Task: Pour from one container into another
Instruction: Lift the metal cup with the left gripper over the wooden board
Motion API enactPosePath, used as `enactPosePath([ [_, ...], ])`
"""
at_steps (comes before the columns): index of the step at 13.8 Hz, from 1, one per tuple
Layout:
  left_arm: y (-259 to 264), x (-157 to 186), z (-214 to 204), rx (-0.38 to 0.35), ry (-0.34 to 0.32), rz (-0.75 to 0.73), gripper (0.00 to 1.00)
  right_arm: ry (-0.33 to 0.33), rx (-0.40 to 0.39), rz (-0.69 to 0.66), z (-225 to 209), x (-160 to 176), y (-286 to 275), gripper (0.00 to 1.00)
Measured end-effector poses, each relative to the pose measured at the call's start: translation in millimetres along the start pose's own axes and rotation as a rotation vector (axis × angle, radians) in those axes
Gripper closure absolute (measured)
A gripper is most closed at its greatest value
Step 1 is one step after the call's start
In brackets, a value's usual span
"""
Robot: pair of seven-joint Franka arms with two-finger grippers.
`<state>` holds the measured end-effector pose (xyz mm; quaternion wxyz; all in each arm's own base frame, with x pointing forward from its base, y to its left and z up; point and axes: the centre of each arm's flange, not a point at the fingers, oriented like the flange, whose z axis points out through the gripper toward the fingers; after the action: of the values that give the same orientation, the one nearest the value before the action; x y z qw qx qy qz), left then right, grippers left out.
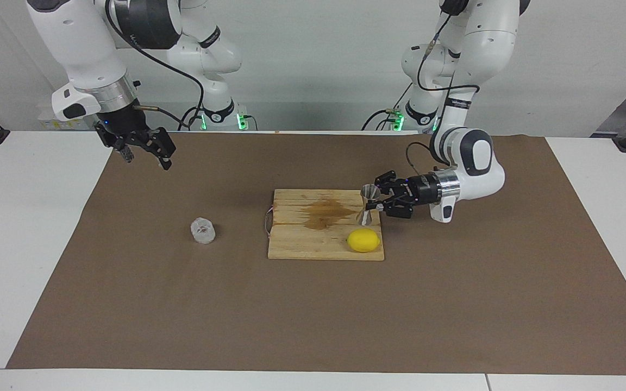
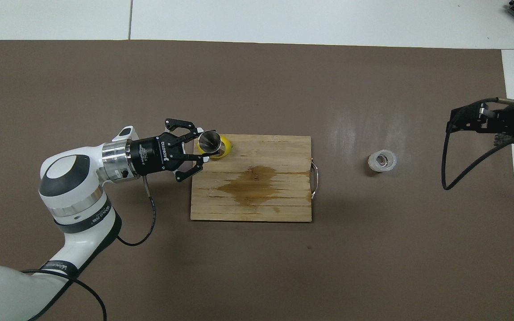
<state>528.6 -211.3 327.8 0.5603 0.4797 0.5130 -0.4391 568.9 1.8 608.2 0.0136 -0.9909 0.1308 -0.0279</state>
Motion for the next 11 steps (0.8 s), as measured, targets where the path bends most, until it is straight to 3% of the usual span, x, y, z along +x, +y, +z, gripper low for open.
enactPosePath([
  [4, -55, 33, 37, -0.084, -0.012, 0.033, 0.57, 0.000, 0.000, 0.000, 0, 0, 0, 0.00],
  [11, -71, 48, 37, -0.099, 0.031, 0.039, 0.57, 0.000, 0.000, 0.000, 0, 0, 0, 0.00],
])
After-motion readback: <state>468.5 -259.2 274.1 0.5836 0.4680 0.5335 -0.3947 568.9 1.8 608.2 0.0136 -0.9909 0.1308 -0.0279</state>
